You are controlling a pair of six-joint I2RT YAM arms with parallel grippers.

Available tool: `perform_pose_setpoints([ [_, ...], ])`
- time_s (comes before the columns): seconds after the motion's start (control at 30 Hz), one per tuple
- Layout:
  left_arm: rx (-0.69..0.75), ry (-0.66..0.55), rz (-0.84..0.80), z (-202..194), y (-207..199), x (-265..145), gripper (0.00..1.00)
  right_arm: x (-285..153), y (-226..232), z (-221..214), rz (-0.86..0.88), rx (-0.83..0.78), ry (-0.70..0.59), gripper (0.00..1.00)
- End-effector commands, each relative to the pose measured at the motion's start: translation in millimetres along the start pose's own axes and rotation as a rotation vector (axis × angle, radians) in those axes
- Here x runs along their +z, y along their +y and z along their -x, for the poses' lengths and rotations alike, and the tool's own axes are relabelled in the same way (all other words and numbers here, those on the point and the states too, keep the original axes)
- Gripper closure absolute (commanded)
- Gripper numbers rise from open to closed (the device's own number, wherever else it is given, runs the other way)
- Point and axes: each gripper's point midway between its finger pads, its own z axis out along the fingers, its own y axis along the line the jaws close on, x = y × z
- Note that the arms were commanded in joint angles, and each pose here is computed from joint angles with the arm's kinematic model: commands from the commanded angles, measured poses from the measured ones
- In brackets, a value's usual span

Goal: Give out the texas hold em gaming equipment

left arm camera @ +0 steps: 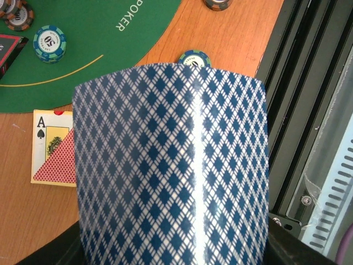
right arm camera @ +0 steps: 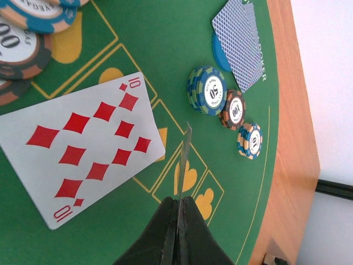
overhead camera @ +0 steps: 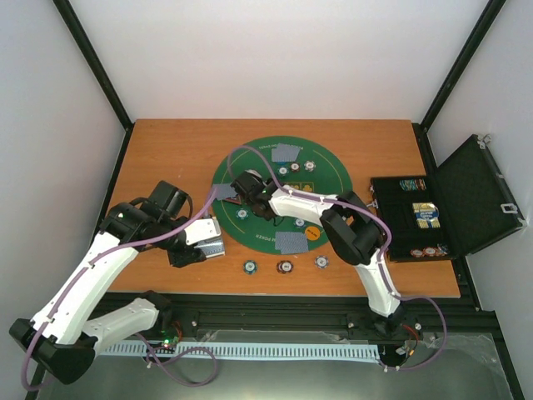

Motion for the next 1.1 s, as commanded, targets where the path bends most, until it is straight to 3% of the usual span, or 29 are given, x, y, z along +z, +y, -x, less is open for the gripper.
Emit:
perform_pose_setpoints([
  [0.0,-0.002,-0.005,0.012,-1.0,-1.5,-5.8,0.79,4.8,-6.8,10.7,-0.070,-0.051,-0.016,0.97],
  [0.2,-0.003,0.005,0.003,-2.7,-2.8,-5.3,0.79,10.4,17.5,-0.1,-0.013,-0.088,0.008,0.87],
  [0.37,0.001,0.001,0.003,-2.4,-3.4,-6.3,0.79,-5.9,27.7,-4.4,0.089,-0.042,-0.006,0.56],
  [0.57,-0.004,0.012,-0.013,-2.4,-4.4,-5.1,0.79,-36.1,11.4,-4.8,0.157,0.093,-0.039,0.26],
  [0.7,-0.005,-0.008,-0.009,2.6,-3.4,-8.2,0.79,-77.1,-14.0,4.7,0.278,0.303,-0.121,0.16],
  [0.83,-0.008,-0.014,-0.005,5.0,-2.3,-9.8,0.79,-121.3,-26.1,5.4,0.491,0.569,-0.187,0.00],
  [1.07,-0.007,-0.039,0.020,10.7,2.7,-11.4,0.79,-213.0,8.1,6.2,1.147,0.962,-0.250,0.00],
])
